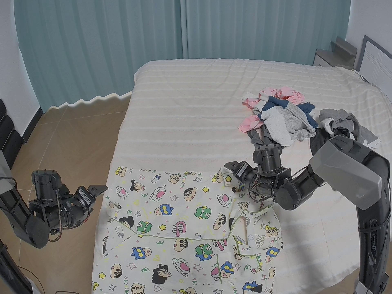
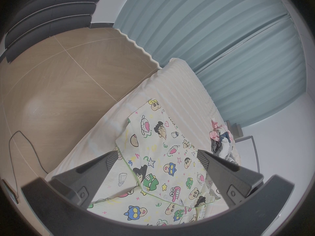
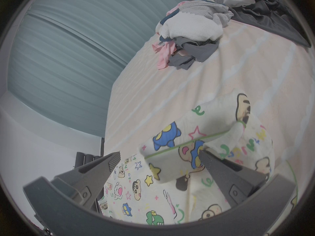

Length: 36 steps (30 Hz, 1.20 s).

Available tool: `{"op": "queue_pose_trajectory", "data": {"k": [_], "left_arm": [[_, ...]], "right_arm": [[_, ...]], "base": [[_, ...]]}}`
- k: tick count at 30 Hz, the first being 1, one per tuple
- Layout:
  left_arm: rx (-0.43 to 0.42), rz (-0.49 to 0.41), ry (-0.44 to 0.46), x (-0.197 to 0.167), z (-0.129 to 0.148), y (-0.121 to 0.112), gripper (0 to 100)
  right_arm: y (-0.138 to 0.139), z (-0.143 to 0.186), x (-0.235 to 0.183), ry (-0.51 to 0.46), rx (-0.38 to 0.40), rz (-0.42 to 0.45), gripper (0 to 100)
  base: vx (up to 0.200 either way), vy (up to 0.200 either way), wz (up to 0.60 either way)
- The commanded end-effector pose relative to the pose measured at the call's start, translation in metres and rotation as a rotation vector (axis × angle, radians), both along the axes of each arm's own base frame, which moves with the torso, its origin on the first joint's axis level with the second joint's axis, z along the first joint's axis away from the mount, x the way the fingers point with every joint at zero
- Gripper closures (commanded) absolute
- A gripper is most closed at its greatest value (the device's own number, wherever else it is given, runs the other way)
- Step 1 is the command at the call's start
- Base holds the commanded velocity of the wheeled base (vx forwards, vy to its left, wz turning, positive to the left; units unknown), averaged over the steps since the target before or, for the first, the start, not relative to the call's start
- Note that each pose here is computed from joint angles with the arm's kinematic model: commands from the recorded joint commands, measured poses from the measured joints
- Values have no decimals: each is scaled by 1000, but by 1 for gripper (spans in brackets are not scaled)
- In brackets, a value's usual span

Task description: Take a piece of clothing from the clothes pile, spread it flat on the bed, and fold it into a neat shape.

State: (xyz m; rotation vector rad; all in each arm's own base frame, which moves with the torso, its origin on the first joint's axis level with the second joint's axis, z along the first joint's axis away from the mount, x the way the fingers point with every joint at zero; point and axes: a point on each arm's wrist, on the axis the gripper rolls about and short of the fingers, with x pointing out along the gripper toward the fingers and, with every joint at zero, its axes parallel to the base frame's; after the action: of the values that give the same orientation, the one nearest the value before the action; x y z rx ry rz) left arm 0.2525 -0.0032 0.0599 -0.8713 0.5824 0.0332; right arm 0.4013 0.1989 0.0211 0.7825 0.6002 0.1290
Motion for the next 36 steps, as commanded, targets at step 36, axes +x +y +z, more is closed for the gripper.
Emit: {"op": "queue_pose_trajectory", "data": {"k": [36], "left_arm": [[4,12,8,-2,-8,2,0]], "right_arm": [[1,-17,-12,61,-93,97,0]], "base": [[0,0,0]]}}
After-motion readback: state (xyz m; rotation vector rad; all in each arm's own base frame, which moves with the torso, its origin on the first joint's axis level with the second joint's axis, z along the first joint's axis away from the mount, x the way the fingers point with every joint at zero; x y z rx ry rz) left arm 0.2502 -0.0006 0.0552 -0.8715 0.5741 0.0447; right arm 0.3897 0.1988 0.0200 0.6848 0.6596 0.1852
